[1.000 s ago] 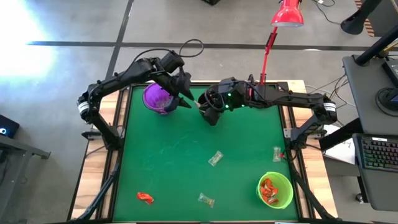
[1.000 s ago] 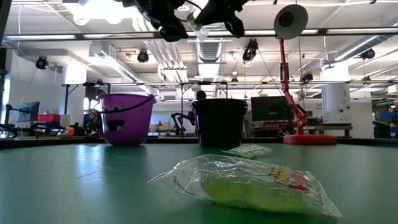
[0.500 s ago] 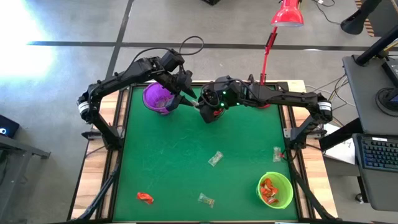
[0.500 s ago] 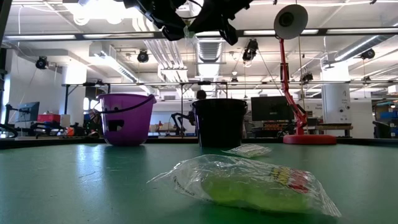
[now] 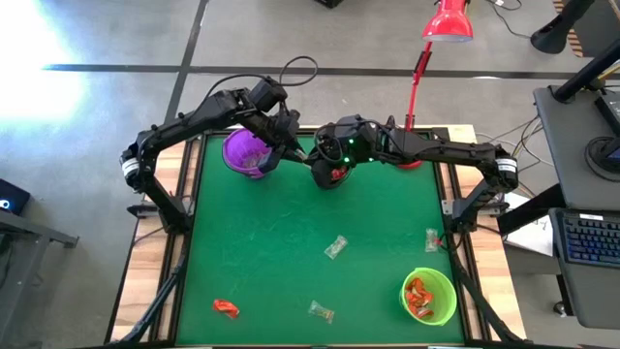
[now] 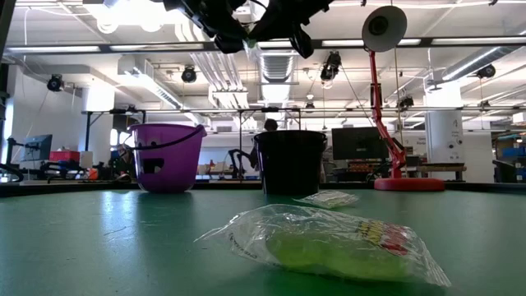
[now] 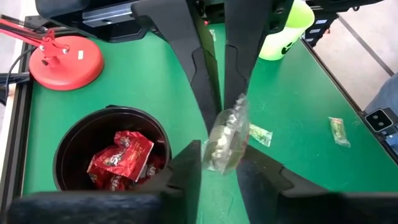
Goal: Sort candy
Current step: Put the green gummy into the violet bucket, then put the orange chocolate into the green bucket
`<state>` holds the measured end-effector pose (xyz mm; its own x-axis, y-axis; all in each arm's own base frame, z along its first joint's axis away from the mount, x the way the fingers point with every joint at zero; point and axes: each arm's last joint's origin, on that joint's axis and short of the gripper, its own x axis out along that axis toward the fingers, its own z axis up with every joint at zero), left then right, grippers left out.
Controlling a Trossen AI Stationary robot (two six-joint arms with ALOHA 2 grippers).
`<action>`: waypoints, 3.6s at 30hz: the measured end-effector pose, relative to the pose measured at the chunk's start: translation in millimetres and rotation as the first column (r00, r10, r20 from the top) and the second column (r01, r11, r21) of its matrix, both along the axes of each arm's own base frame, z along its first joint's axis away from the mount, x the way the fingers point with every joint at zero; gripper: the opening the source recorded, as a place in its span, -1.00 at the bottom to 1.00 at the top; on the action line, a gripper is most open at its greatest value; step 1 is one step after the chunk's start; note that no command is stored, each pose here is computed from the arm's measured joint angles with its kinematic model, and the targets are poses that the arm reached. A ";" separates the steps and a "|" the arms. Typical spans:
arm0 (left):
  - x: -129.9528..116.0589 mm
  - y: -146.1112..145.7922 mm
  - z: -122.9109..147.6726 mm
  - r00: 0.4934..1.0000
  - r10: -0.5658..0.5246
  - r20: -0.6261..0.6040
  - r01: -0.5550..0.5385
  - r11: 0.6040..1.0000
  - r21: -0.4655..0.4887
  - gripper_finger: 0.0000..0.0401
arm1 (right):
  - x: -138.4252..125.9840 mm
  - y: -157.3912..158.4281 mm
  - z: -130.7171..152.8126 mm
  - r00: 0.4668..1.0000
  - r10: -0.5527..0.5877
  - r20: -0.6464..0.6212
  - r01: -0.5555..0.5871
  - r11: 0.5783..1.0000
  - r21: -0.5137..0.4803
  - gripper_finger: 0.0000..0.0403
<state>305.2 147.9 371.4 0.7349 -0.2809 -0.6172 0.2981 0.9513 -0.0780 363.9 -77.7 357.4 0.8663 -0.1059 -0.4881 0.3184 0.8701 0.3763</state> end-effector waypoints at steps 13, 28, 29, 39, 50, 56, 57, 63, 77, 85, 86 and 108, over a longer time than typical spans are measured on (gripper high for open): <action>0.7 0.7 0.4 1.000 0.007 0.007 -0.007 1.000 0.006 -0.97 | -0.5 -0.7 -0.2 1.000 -0.020 -0.006 0.020 1.000 -0.019 -0.96; -5.5 2.7 -3.7 0.991 0.100 -0.095 -0.097 0.995 0.034 -0.99 | -2.6 -0.3 0.1 1.000 -0.015 -0.022 0.014 0.999 -0.034 -0.45; -7.7 3.9 -5.4 0.984 0.126 -0.127 -0.121 0.991 0.051 -0.99 | -4.2 0.2 1.0 1.000 -0.009 -0.027 0.008 0.999 -0.039 -0.42; -37.1 14.8 -19.3 0.824 0.359 -0.439 -0.295 0.932 0.208 -0.99 | -17.3 3.0 12.3 1.000 0.005 -0.030 -0.006 0.998 -0.066 -0.37; -63.0 28.0 -28.3 0.638 0.491 -0.593 -0.387 0.871 0.303 -0.99 | -21.0 3.8 7.2 0.995 0.009 -0.096 -0.014 0.998 -0.058 -0.39; -65.8 35.5 -40.2 0.599 0.496 -0.628 -0.412 0.864 0.289 -0.96 | -22.1 4.1 5.5 0.993 0.007 -0.115 -0.012 0.999 -0.050 -0.38; -64.8 36.6 -42.8 0.595 0.492 -0.635 -0.415 0.865 0.282 -0.94 | -22.1 4.1 5.5 0.993 0.006 -0.115 -0.011 0.999 -0.048 -0.39; -58.5 42.3 -55.8 0.588 0.476 -0.654 -0.413 0.872 0.263 -0.84 | -22.9 4.4 4.4 0.992 -0.005 -0.126 0.002 1.000 -0.026 -0.40; -59.9 40.0 -57.3 0.577 0.458 -0.676 -0.421 0.876 0.234 -0.55 | -27.4 5.7 0.0 0.982 -0.002 -0.187 0.002 1.000 -0.001 -0.39; -78.8 15.8 -23.7 0.715 0.374 -0.591 -0.431 0.901 0.049 -0.54 | -35.6 17.8 -0.9 0.962 0.136 -0.237 -0.119 0.989 0.085 -0.39; -82.5 11.8 -18.0 0.732 0.370 -0.572 -0.430 0.902 0.034 -0.54 | -36.1 20.7 -1.9 0.957 0.149 -0.250 -0.131 0.987 0.089 -0.40; -139.4 -113.4 -26.9 0.753 0.256 -0.606 -0.424 0.893 -0.149 -0.49 | -34.9 33.5 -6.4 0.953 0.035 -0.300 0.000 0.993 0.117 -0.38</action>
<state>165.8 34.5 344.5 0.3624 -0.2907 -0.8855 -0.2178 0.8974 -0.3837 329.0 -44.2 351.0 0.6783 -0.0203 -0.7345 0.4171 0.8336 0.3621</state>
